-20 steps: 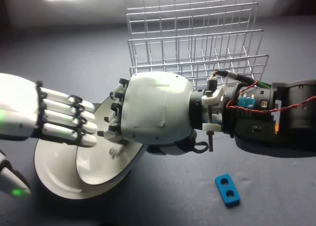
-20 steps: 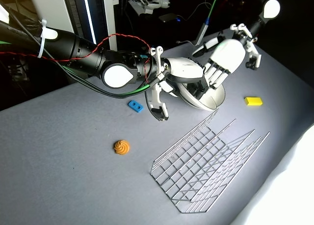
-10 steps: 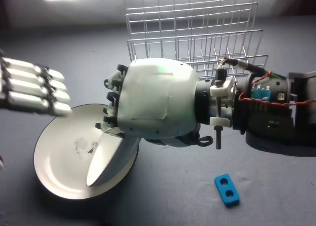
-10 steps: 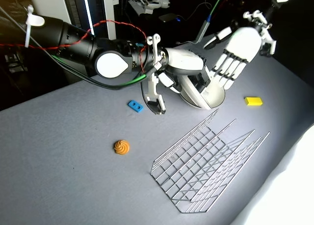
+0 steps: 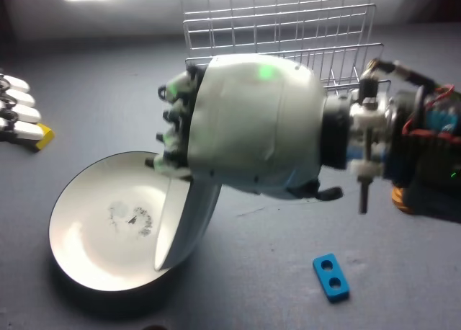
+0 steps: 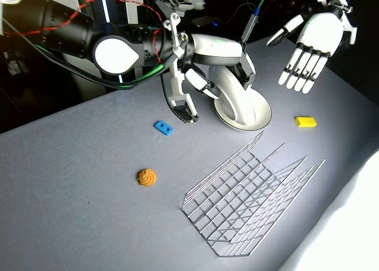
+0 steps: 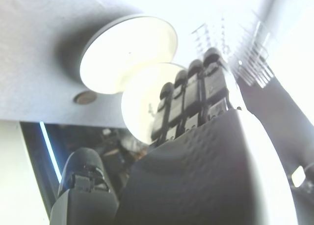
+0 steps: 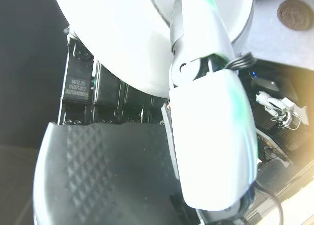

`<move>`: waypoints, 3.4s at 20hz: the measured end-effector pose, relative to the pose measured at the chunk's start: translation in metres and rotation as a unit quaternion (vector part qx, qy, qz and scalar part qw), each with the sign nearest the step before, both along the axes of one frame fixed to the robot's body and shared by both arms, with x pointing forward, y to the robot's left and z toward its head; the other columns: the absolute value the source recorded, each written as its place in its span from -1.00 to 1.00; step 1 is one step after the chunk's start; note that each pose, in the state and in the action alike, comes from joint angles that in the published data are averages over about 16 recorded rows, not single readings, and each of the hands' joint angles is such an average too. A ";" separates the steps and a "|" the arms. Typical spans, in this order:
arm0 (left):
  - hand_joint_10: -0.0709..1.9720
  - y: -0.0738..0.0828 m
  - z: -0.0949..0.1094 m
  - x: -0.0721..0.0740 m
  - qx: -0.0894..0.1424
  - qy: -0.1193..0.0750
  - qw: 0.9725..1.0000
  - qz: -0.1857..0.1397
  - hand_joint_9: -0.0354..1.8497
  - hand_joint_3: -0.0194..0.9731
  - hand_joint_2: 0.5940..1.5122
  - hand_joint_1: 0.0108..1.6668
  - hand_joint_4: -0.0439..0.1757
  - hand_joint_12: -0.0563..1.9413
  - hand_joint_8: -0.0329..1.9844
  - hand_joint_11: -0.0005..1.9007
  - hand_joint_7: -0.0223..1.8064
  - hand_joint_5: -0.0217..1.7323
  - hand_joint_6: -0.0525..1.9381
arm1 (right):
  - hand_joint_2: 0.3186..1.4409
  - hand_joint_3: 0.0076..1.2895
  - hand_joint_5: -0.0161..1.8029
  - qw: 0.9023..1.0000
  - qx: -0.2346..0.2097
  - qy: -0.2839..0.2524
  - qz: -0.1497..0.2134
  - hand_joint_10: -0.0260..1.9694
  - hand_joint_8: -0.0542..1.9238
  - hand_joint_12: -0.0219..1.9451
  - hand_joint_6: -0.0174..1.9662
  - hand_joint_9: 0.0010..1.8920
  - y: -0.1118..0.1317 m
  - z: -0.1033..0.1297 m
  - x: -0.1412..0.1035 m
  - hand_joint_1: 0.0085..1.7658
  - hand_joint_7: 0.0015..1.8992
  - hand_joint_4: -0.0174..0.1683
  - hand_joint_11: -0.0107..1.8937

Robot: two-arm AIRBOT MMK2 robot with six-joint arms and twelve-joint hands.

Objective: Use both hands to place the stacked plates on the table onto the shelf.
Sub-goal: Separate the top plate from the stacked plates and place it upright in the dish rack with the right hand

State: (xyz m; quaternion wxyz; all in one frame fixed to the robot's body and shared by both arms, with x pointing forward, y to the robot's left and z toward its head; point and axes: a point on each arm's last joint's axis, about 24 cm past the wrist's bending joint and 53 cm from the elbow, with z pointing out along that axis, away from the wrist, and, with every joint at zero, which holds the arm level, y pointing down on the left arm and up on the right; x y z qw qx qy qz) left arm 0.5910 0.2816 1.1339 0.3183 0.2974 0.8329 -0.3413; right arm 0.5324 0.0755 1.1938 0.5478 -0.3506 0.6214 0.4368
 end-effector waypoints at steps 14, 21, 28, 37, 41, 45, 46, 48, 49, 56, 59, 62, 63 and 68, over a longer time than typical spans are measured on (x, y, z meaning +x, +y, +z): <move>-0.93 0.003 0.024 0.005 -0.013 -0.016 1.000 0.006 -0.93 -0.93 0.10 -0.98 -0.54 -0.94 -0.96 -0.97 -0.92 -0.91 -0.94 | 0.23 -0.99 -0.02 0.973 0.143 0.155 -0.098 0.23 -0.02 0.29 0.05 0.01 -0.067 0.083 0.055 0.50 0.05 -0.84 -0.24; -0.93 -0.001 0.025 0.003 -0.014 -0.018 1.000 -0.002 -0.93 -0.93 0.10 -0.98 -0.54 -0.94 -0.96 -0.98 -0.92 -0.91 -0.94 | 0.23 -0.99 -0.04 0.922 0.208 0.281 -0.165 0.20 -0.04 0.25 0.05 0.04 -0.105 0.083 0.098 0.51 0.05 -0.85 -0.22; -0.92 -0.004 0.027 0.002 -0.016 -0.021 1.000 -0.008 -0.94 -0.93 0.09 -0.98 -0.53 -0.94 -0.96 -0.98 -0.93 -0.92 -0.94 | 0.23 -0.99 -0.05 0.872 0.253 0.361 -0.211 0.19 -0.04 0.21 0.07 0.05 -0.135 0.079 0.130 0.53 0.05 -0.84 -0.21; -0.92 -0.012 0.024 -0.001 -0.012 -0.025 0.999 -0.022 -0.94 -0.93 0.09 -0.98 -0.54 -0.94 -0.96 -0.97 -0.93 -0.91 -0.94 | 0.23 -0.99 -0.05 0.842 0.282 0.397 -0.232 0.20 -0.03 0.21 0.07 0.04 -0.150 0.081 0.159 0.54 0.04 -0.84 -0.21; -0.92 -0.018 0.017 -0.005 -0.006 -0.022 0.999 -0.032 -0.94 -0.93 0.09 -0.98 -0.54 -0.94 -0.96 -0.97 -0.93 -0.91 -0.94 | 0.23 -0.99 -0.04 0.836 0.289 0.400 -0.241 0.20 -0.04 0.22 0.06 0.04 -0.154 0.080 0.173 0.54 0.04 -0.84 -0.21; -0.93 -0.026 0.005 -0.010 0.001 -0.015 0.999 -0.043 -0.94 -0.93 0.09 -0.99 -0.55 -0.94 -0.96 -0.97 -0.93 -0.91 -0.94 | 0.23 -0.99 -0.03 0.829 0.295 0.402 -0.251 0.21 -0.03 0.24 0.04 0.03 -0.159 0.076 0.186 0.54 0.03 -0.85 -0.21; -0.93 -0.028 0.001 -0.012 0.003 -0.012 0.999 -0.046 -0.94 -0.93 0.09 -0.99 -0.55 -0.94 -0.96 -0.97 -0.93 -0.91 -0.94 | 0.23 -0.99 -0.03 0.828 0.296 0.403 -0.254 0.21 -0.02 0.25 0.04 0.02 -0.160 0.074 0.189 0.54 0.03 -0.85 -0.21; -0.93 -0.031 -0.006 -0.015 0.007 -0.007 0.999 -0.052 -0.94 -0.93 0.10 -0.99 -0.55 -0.94 -0.96 -0.97 -0.93 -0.91 -0.94 | 0.23 -0.99 -0.03 0.825 0.297 0.405 -0.260 0.21 -0.02 0.25 0.04 0.02 -0.163 0.069 0.195 0.54 0.02 -0.86 -0.22; -0.93 -0.033 -0.010 -0.017 0.008 -0.005 0.998 -0.054 -0.94 -0.93 0.10 -0.98 -0.55 -0.94 -0.96 -0.97 -0.93 -0.91 -0.94 | 0.24 -0.99 -0.03 0.823 0.298 0.406 -0.262 0.22 -0.02 0.25 0.03 0.02 -0.164 0.067 0.198 0.54 0.02 -0.87 -0.22; -0.93 -0.038 -0.037 -0.026 0.021 0.013 0.998 -0.064 -0.94 -0.93 0.11 -0.99 -0.56 -0.94 -0.96 -0.97 -0.93 -0.91 -0.94 | 0.25 -0.99 -0.05 0.813 0.317 0.410 -0.265 0.22 0.00 0.24 0.04 0.01 -0.173 0.055 0.215 0.54 0.02 -0.90 -0.22; -0.92 -0.039 -0.046 -0.028 0.026 0.016 0.997 -0.066 -0.94 -0.93 0.11 -0.99 -0.57 -0.94 -0.96 -0.97 -0.94 -0.91 -0.94 | 0.26 -0.99 -0.06 0.807 0.322 0.419 -0.263 0.21 0.00 0.23 0.04 0.01 -0.172 0.049 0.220 0.54 0.02 -0.91 -0.23; -0.92 -0.039 -0.055 -0.029 0.032 0.019 0.997 -0.066 -0.94 -0.93 0.12 -0.99 -0.56 -0.94 -0.96 -0.98 -0.94 -0.91 -0.94 | 0.27 -0.99 -0.07 0.800 0.327 0.430 -0.261 0.21 0.00 0.22 0.04 0.02 -0.172 0.043 0.224 0.54 0.03 -0.91 -0.23; -0.92 -0.038 -0.058 -0.029 0.034 0.020 0.997 -0.065 -0.94 -0.93 0.12 -0.99 -0.56 -0.94 -0.96 -0.98 -0.94 -0.91 -0.94 | 0.27 -0.99 -0.07 0.798 0.328 0.434 -0.261 0.20 0.00 0.22 0.04 0.02 -0.172 0.041 0.226 0.54 0.03 -0.91 -0.23; -0.93 -0.035 -0.069 -0.027 0.046 0.020 0.997 -0.058 -0.94 -0.93 0.12 -0.99 -0.56 -0.94 -0.96 -0.98 -0.94 -0.90 -0.94 | 0.28 -0.99 -0.07 0.783 0.331 0.452 -0.272 0.20 0.00 0.22 0.04 0.03 -0.173 0.025 0.234 0.54 0.04 -0.91 -0.23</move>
